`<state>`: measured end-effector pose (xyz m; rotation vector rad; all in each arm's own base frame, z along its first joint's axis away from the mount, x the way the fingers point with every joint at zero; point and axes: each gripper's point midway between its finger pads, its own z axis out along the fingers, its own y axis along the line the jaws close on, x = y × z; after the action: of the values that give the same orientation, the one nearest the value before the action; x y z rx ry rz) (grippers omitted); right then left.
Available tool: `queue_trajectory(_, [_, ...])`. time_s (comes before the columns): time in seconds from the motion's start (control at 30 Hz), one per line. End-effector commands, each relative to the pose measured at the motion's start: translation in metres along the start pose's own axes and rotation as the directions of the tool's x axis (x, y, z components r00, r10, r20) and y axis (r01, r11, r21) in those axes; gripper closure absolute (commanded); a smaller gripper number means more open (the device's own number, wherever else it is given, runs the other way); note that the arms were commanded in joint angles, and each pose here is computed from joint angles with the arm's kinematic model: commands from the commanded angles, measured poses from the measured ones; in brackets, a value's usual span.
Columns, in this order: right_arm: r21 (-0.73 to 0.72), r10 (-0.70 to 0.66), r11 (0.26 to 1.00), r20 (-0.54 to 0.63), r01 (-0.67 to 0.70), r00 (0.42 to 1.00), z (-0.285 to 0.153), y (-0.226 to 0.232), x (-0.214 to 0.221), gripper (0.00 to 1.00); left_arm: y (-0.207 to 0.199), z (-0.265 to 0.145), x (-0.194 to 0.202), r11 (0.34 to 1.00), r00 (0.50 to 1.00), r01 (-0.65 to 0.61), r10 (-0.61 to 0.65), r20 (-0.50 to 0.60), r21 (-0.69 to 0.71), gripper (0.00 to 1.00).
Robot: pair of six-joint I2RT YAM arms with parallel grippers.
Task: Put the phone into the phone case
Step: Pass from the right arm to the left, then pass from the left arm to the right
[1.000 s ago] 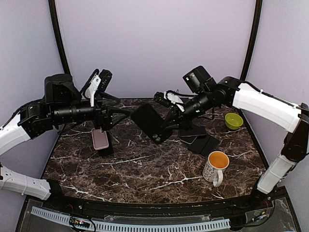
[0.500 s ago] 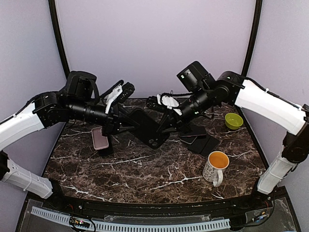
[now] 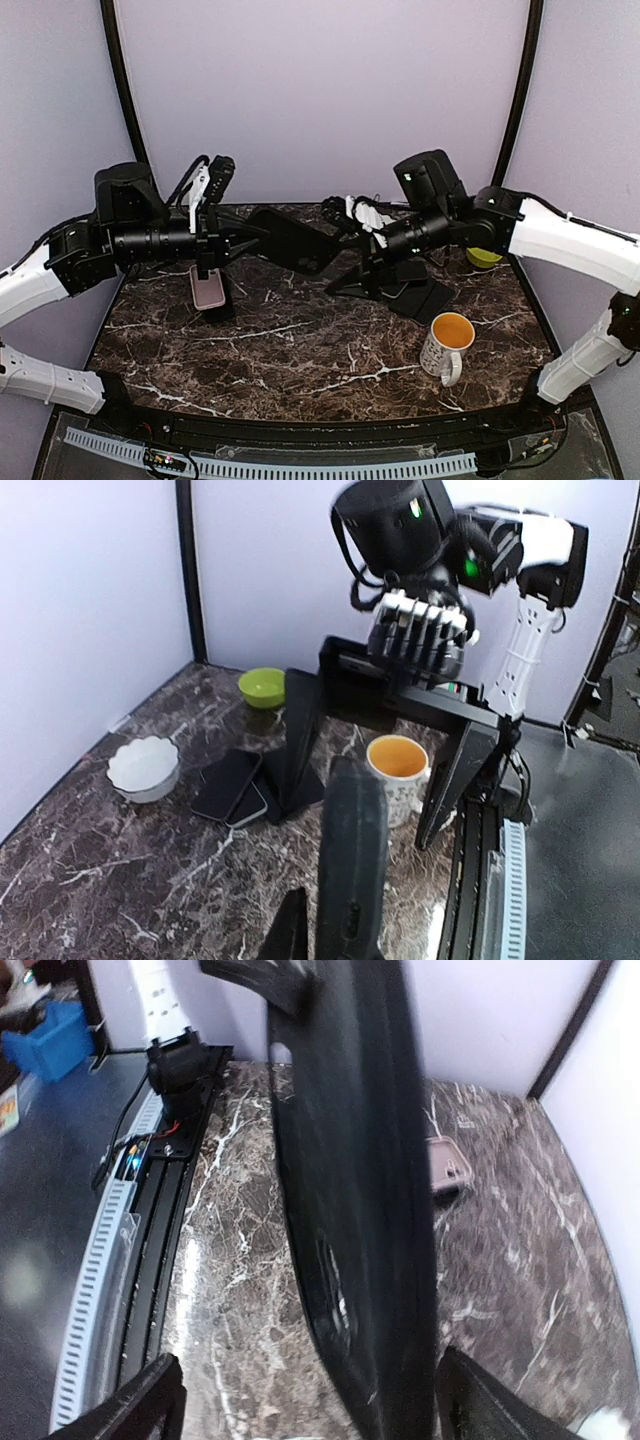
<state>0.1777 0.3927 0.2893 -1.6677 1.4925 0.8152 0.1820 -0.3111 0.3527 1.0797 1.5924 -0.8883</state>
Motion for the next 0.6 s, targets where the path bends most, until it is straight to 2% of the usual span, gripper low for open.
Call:
queue_trajectory(0.0, [0.099,0.098,0.982,0.460,-0.161,0.883,-0.037,-0.037,-0.057,0.05,0.018,-0.033,-0.074,0.991,0.899,0.070,-0.013,0.438,-0.115,1.00])
queue_trajectory(0.07, [0.049,0.144,0.975,0.596,-0.215,0.790,-0.048,-0.036,-0.071,0.04,0.023,-0.040,-0.080,0.985,0.833,0.142,-0.067,0.549,-0.095,1.00])
queue_trajectory(0.17, [-0.054,0.230,0.957,0.744,-0.286,0.628,-0.064,-0.038,-0.088,0.05,0.028,-0.040,-0.080,0.967,0.741,0.253,-0.189,0.644,-0.008,1.00])
queue_trajectory(0.2, [-0.098,0.260,0.947,0.795,-0.308,0.549,-0.074,-0.041,-0.097,0.06,0.028,-0.039,-0.080,0.966,0.711,0.259,-0.202,0.674,0.017,1.00])
queue_trajectory(0.3, [-0.183,0.331,0.913,0.854,-0.365,0.400,-0.081,-0.052,-0.098,0.09,0.025,-0.036,-0.084,0.950,0.639,0.291,-0.282,0.716,0.114,1.00])
queue_trajectory(0.4, [-0.225,0.361,0.900,0.864,-0.373,0.350,-0.077,-0.059,-0.100,0.17,0.019,-0.025,-0.084,0.949,0.619,0.277,-0.295,0.728,0.149,1.00])
queue_trajectory(0.5, [-0.254,0.375,0.899,0.866,-0.356,0.331,-0.072,-0.060,-0.103,0.24,0.018,-0.026,-0.090,0.945,0.570,0.271,-0.311,0.760,0.183,1.00])
queue_trajectory(0.57, [-0.264,0.377,0.902,0.868,-0.343,0.322,-0.072,-0.059,-0.103,0.31,0.015,-0.023,-0.091,0.941,0.563,0.263,-0.330,0.757,0.214,1.00])
